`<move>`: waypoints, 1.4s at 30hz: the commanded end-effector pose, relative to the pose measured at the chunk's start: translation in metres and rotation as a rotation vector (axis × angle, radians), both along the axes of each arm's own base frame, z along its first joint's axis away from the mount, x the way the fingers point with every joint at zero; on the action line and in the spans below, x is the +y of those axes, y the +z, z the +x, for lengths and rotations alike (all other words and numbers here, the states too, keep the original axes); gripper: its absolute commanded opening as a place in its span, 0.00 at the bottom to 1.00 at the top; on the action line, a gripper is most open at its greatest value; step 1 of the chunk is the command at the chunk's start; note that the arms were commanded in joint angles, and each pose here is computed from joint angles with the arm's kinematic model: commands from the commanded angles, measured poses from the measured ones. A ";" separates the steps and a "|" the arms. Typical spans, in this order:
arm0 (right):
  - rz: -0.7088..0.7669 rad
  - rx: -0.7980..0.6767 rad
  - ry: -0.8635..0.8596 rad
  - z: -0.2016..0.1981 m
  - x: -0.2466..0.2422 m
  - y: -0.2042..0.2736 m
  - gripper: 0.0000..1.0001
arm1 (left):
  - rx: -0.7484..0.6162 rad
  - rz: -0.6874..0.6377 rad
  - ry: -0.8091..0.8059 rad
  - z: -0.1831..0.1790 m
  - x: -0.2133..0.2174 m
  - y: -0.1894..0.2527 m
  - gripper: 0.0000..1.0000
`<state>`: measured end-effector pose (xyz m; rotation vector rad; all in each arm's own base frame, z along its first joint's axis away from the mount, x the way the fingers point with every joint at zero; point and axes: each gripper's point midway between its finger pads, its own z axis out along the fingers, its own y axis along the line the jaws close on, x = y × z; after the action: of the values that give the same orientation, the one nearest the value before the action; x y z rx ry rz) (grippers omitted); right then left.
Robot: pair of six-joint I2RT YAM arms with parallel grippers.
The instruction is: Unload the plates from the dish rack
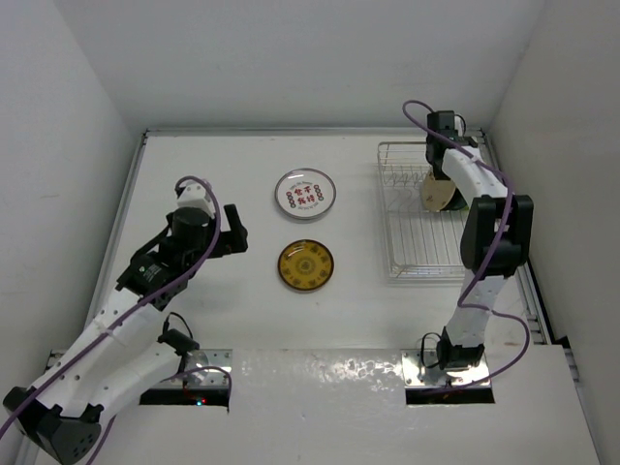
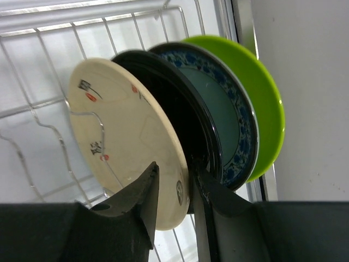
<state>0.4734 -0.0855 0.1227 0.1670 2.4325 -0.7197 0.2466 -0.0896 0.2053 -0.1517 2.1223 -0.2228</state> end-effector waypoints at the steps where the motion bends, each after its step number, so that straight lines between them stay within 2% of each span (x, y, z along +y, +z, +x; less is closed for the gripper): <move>1: -0.002 0.025 -0.010 -0.005 -0.007 -0.010 0.29 | -0.045 -0.015 -0.028 0.002 -0.005 0.012 1.00; 3: -0.001 0.027 -0.008 -0.005 -0.006 -0.011 0.27 | -0.040 -0.013 -0.032 0.003 -0.006 0.010 1.00; 7: 0.002 0.010 -0.008 -0.005 -0.006 -0.004 0.13 | -0.034 -0.011 -0.035 0.003 -0.007 0.009 1.00; 8: 0.006 0.000 -0.006 -0.005 -0.006 0.000 0.05 | -0.034 -0.010 -0.037 0.003 -0.007 0.009 1.00; 10: 0.006 -0.026 -0.008 -0.005 -0.005 0.011 0.00 | -0.031 -0.009 -0.038 0.004 -0.008 0.008 1.00; 17: -0.006 -0.097 -0.034 -0.012 -0.009 0.051 0.00 | -0.024 -0.009 -0.041 0.004 -0.009 0.006 1.00; 24: -0.027 -0.223 -0.065 -0.027 -0.004 0.119 0.00 | -0.038 -0.011 -0.020 0.005 -0.005 0.010 1.00; 28: -0.017 -0.291 -0.022 -0.041 0.020 0.152 0.00 | -0.081 -0.046 -0.026 0.006 -0.007 0.023 1.00; 31: 0.030 -0.313 0.107 -0.051 0.062 0.162 0.00 | -0.128 -0.136 -0.079 0.005 -0.020 0.041 1.00; 33: 0.131 -0.296 0.248 -0.062 0.103 0.156 0.00 | -0.203 -0.250 -0.183 -0.001 -0.042 0.064 1.00; 34: 0.278 -0.287 0.375 -0.065 0.141 0.150 0.00 | -0.252 -0.306 -0.219 -0.008 -0.047 0.078 1.00; 35: 0.359 -0.249 0.429 -0.075 0.158 0.130 0.00 | -0.261 -0.350 -0.285 -0.014 -0.059 0.079 1.00; 36: 0.445 -0.272 0.504 -0.086 0.179 0.135 0.00 | -0.327 -0.395 -0.316 -0.014 -0.065 0.096 1.00; 37: 0.613 -0.289 0.652 -0.094 0.221 0.140 0.00 | -0.350 -0.432 -0.337 -0.018 -0.069 0.102 1.00; 38: 0.703 -0.241 0.700 -0.110 0.237 0.120 0.00 | -0.347 -0.450 -0.371 -0.021 -0.075 0.098 1.00; 40: 0.903 -0.317 0.806 -0.127 0.273 0.140 0.00 | -0.358 -0.485 -0.384 -0.018 -0.081 0.100 0.99; 41: 1.023 -0.249 0.857 -0.150 0.292 0.120 0.00 | -0.352 -0.493 -0.387 -0.015 -0.083 0.094 0.99; 42: 1.083 -0.252 0.894 -0.159 0.303 0.122 0.00 | -0.336 -0.496 -0.381 -0.012 -0.085 0.089 0.98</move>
<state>0.3484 0.1440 0.2187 -0.2528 2.2122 0.4021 0.2292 -0.1564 0.2836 -0.0166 1.7726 -0.8151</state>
